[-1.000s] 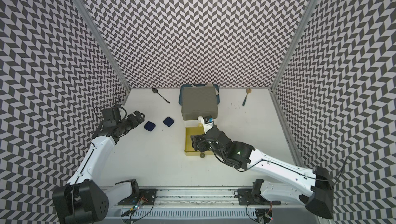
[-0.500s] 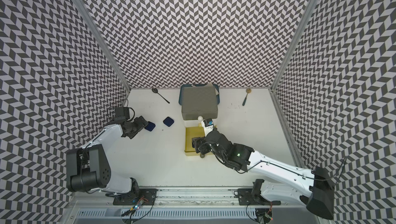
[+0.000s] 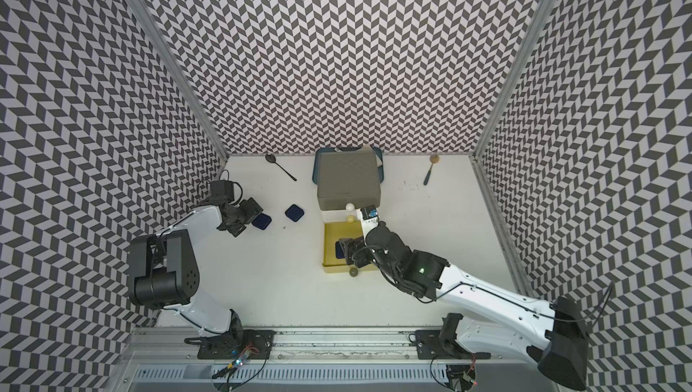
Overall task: Place the brooch boxes into the drawer by color
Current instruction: Pick up the brooch box from the center of the board.
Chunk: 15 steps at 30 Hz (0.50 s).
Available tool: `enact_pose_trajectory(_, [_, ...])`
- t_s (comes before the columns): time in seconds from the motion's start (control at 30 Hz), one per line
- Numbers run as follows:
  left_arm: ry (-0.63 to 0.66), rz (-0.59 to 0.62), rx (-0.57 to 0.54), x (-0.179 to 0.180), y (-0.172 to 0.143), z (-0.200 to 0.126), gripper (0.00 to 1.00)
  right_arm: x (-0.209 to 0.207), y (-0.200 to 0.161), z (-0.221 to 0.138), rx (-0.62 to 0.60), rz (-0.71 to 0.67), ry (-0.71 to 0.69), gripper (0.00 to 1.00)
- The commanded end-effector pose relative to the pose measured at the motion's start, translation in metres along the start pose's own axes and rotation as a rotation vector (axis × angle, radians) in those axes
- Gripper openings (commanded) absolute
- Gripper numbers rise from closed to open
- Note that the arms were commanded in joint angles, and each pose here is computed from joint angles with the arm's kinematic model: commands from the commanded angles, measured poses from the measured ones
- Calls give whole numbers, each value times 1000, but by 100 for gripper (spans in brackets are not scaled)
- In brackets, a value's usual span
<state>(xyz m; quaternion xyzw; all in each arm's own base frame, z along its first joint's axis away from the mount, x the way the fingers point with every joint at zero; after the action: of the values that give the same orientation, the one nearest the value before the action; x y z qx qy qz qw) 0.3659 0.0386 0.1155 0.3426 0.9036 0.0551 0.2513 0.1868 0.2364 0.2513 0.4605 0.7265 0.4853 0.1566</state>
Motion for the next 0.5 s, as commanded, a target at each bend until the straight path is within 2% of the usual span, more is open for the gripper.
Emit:
enact_pose_trajectory(0.0, [2,-8,-23,-9,7,3,88,-1,9,-5,-50,4,33,85])
enact_pose_trajectory(0.47, [66,-14,5,-9,3,26,84,-26,9,-8,-49,37,21,86])
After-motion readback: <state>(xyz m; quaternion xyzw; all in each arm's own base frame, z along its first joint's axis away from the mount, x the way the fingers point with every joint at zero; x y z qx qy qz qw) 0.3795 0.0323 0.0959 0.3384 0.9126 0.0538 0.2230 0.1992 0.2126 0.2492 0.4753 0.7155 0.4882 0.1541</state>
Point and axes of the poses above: each gripper's point midway between its finger pads, its own z axis out along the fingers, its own x axis along the line the jaws close on, y = z × x, the point moved 6 cm from there along -z, back along the fingers, and after that the axes turned 5 degrees about -z, right-handed, at the moved point
